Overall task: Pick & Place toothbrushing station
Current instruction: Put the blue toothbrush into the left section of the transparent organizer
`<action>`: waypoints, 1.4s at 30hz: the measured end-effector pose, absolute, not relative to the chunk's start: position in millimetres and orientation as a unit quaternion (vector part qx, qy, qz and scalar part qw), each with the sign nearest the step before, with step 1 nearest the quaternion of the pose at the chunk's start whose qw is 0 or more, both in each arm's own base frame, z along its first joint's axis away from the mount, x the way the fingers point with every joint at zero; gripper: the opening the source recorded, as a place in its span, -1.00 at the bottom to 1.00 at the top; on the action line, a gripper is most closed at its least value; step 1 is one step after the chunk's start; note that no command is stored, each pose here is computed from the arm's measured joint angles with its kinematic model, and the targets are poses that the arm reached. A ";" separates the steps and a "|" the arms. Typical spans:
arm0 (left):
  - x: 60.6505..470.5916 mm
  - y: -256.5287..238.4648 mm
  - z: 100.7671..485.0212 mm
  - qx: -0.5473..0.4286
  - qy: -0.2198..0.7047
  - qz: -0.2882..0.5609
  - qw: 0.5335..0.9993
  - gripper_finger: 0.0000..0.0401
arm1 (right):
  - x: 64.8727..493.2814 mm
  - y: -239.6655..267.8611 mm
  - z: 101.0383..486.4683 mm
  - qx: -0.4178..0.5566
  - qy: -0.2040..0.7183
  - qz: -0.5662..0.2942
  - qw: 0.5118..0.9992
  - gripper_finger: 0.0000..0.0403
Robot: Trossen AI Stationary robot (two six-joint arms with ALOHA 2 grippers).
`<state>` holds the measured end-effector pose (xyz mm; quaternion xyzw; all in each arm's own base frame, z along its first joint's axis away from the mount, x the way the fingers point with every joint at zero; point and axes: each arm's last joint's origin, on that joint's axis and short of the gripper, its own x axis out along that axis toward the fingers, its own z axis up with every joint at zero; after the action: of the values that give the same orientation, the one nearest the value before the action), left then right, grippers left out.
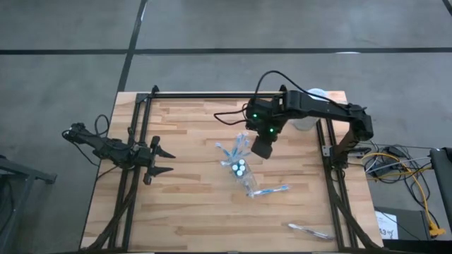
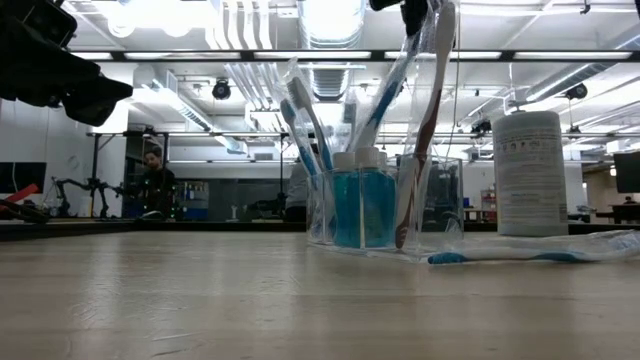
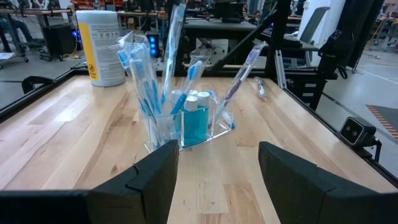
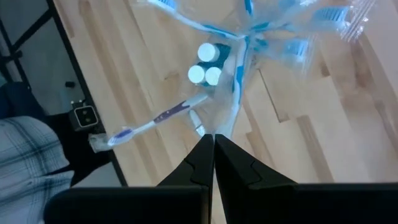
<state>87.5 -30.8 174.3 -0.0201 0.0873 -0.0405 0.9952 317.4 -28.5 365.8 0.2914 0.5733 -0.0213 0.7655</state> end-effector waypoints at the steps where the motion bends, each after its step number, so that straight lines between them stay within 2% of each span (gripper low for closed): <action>1: 87.5 -30.8 174.2 -0.020 0.088 -0.041 0.995 0.13 | 319.4 -30.1 364.4 0.292 0.576 -0.022 0.763 -0.96; 17: 87.5 -30.8 174.2 -0.020 0.088 -0.041 0.995 0.13 | 357.1 -43.8 328.7 0.271 0.611 -0.015 0.744 -0.96; 27: 87.5 -30.8 174.2 -0.020 0.087 -0.041 0.995 0.13 | 364.4 -45.4 322.5 0.251 0.595 -0.014 0.763 -0.96; 42: 87.5 -30.8 174.2 -0.020 0.088 -0.041 0.995 0.13 | 363.7 -45.7 323.1 0.261 0.594 -0.030 0.760 -0.95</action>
<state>87.5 -30.8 174.2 -0.0199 0.0875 -0.0405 0.9951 363.7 -45.7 323.1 0.2611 0.5939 -0.0299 0.7604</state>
